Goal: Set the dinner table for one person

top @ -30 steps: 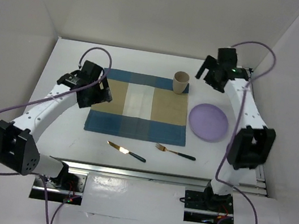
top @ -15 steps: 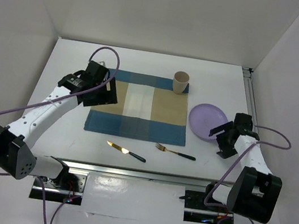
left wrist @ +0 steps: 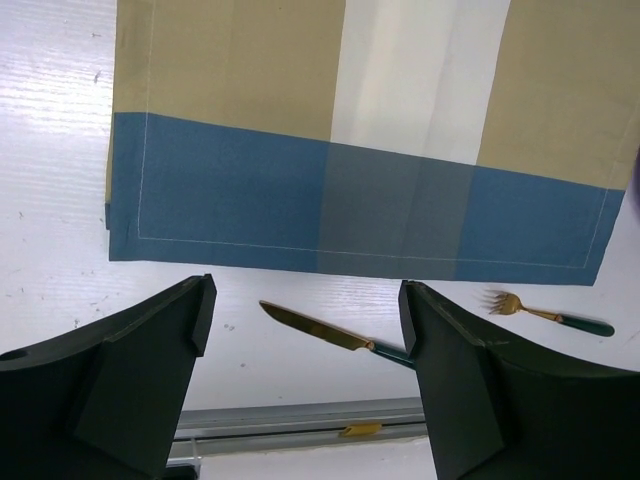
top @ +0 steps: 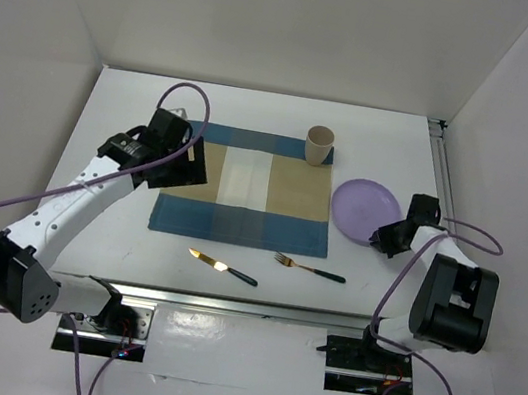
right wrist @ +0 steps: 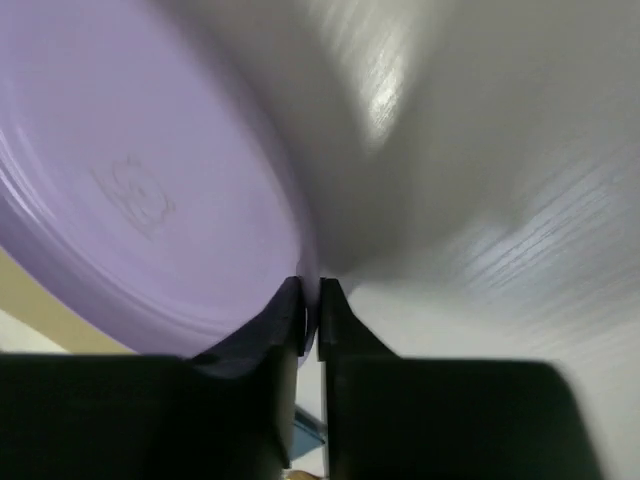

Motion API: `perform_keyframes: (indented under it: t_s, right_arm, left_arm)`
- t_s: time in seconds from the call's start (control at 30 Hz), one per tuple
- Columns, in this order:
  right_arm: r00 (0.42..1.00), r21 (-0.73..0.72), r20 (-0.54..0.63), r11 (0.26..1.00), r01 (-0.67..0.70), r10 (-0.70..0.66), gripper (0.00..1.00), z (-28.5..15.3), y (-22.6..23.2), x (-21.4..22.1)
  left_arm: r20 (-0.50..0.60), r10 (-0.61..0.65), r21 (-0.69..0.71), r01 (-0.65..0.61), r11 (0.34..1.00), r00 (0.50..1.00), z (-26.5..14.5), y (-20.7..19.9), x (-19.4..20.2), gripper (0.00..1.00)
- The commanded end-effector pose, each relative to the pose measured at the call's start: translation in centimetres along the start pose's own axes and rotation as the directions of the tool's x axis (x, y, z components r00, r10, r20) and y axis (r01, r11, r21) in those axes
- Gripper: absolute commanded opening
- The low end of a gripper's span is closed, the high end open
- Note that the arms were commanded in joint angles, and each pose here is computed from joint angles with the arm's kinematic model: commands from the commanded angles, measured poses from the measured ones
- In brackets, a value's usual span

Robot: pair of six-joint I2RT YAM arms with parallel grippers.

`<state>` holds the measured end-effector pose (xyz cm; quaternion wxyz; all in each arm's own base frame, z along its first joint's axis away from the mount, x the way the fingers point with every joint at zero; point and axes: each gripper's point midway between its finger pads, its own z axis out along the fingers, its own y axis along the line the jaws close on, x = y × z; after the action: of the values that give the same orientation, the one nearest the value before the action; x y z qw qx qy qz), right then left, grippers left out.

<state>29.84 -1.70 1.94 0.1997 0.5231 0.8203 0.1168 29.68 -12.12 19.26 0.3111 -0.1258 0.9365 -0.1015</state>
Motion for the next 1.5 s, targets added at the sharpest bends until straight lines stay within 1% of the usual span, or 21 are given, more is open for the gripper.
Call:
perform_keyframes:
  t_s: [0.0, 0.03, 0.17, 0.2, 0.27, 0.37, 0.47, 0.5, 0.57, 0.6, 0.7, 0.77, 0.8, 0.83, 0.87, 0.93, 0.97, 1.1, 1.3, 1.43, 1.47]
  right_arm:
    - [0.995, -0.070, 0.094, 0.997, -0.020, 0.027, 0.07, -1.9, 1.9, -2.0]
    - [0.992, -0.084, 0.121, 0.996, -0.017, 0.028, 0.00, -2.8, 2.1, -2.4]
    - [0.963, -0.285, 0.269, 0.954, 0.089, -0.009, 0.00, -9.7, 5.7, -4.2]
    - [0.949, -0.363, 0.314, 0.920, 0.146, -0.027, 0.00, -11.4, 7.4, -4.7]
    - [0.933, -0.469, 0.347, 0.845, 0.258, -0.092, 0.00, -14.2, 9.6, -3.8]
    - [0.916, -0.548, 0.351, 0.750, 0.370, -0.196, 0.00, -17.0, 12.5, -2.0]
    - [0.895, -0.567, 0.297, 0.693, 0.446, -0.334, 0.00, -16.5, 15.2, 0.8]
    - [0.872, -0.570, 0.251, 0.664, 0.484, -0.419, 0.00, -15.4, 16.4, 3.9]
    - [0.825, -0.547, 0.269, 0.626, 0.556, -0.498, 0.00, -15.2, 18.6, 6.1]
    - [0.786, -0.555, 0.241, 0.584, 0.592, -0.569, 0.00, -14.9, 19.5, 9.7]
    - [0.703, -0.508, 0.119, 0.565, 0.650, -0.702, 0.00, -10.2, 20.9, 14.7]
    - [0.681, -0.521, 0.103, 0.544, 0.657, -0.725, 0.00, -9.8, 22.4, 16.2]
    - [0.671, -0.532, 0.081, 0.537, 0.655, -0.737, 0.00, -9.5, 22.7, 17.5]
    - [0.666, -0.519, 0.047, 0.552, 0.653, -0.744, 0.00, -8.0, 22.7, 18.3]
    - [0.665, -0.524, 0.062, 0.543, 0.657, -0.744, 0.00, -8.0, 23.9, 18.6]
    - [0.656, -0.470, -0.018, 0.585, 0.661, -0.755, 0.00, -5.1, 23.2, 19.3]
    - [0.652, -0.470, -0.011, 0.580, 0.666, -0.758, 0.00, -4.9, 24.1, 19.6]
    - [0.655, -0.406, -0.045, 0.613, 0.677, -0.754, 0.00, -1.6, 23.6, 19.7]
    - [0.642, -0.384, -0.078, 0.617, 0.687, -0.763, 0.01, 1.1, 23.3, 20.8]
    - [0.635, -0.361, -0.108, 0.625, 0.692, -0.765, 0.24, 1.9, 22.3, 21.0]
    - [0.632, -0.372, -0.091, 0.615, 0.695, -0.770, 0.53, 1.2, 22.7, 20.8]
  left_arm:
    - [0.059, 0.021, 0.031, -0.023, 0.999, 0.998, -2.0, -0.6, -1.5, 0.92]
    - [0.060, 0.021, 0.032, -0.023, 0.999, 0.998, -2.3, -0.7, -1.7, 0.92]
    - [0.114, 0.015, 0.054, -0.021, 0.998, 0.993, -4.2, -1.7, -3.6, 0.88]
    - [0.143, -0.004, 0.076, -0.007, 0.997, 0.990, -5.3, -2.0, -4.2, 0.83]
    - [0.201, -0.020, 0.117, -0.003, 0.993, 0.979, -6.6, -2.7, -5.6, 0.83]
    - [0.264, -0.030, 0.149, -0.011, 0.989, 0.964, -8.4, -3.6, -7.5, 0.83]
    - [0.267, -0.028, 0.121, -0.005, 0.993, 0.963, -9.0, -3.4, -8.1, 0.84]
    - [0.266, -0.038, 0.123, 0.005, 0.992, 0.963, -9.0, -3.4, -8.1, 0.84]
    - [0.288, -0.055, 0.131, 0.017, 0.991, 0.956, -9.8, -3.2, -8.3, 0.84]
    - [0.304, -0.060, 0.133, 0.020, 0.991, 0.951, -10.4, -2.9, -8.3, 0.84]
    - [0.307, -0.058, 0.108, 0.025, 0.994, 0.950, -10.7, -2.1, -7.9, 0.85]
    - [0.305, -0.059, 0.055, 0.045, 0.997, 0.951, -10.5, -1.0, -7.7, 0.93]
    - [0.268, -0.075, 0.015, 0.074, 0.997, 0.960, -10.1, -0.2, -6.4, 0.97]
    - [0.265, -0.083, -0.003, 0.087, 0.996, 0.961, -10.1, 0.2, -6.2, 1.00]
    - [0.243, -0.073, -0.033, 0.083, 0.996, 0.967, -9.1, 0.8, -5.4, 1.00]
    - [0.197, -0.082, -0.054, 0.095, 0.994, 0.977, -8.4, 1.3, -4.1, 1.00]
    - [0.148, -0.075, -0.053, 0.084, 0.995, 0.986, -7.5, 1.4, -2.8, 1.00]
    - [0.061, -0.091, -0.035, 0.093, 0.995, 0.994, -5.7, 1.1, 0.0, 1.00]
    - [-0.029, -0.104, -0.027, 0.104, 0.994, 0.994, -3.6, 1.1, 3.7, 1.00]
    - [-0.078, -0.117, -0.018, 0.116, 0.993, 0.990, -3.0, 0.7, 5.4, 1.00]
    - [-0.089, -0.104, -0.017, 0.103, 0.995, 0.991, -2.7, 0.5, 5.8, 1.00]
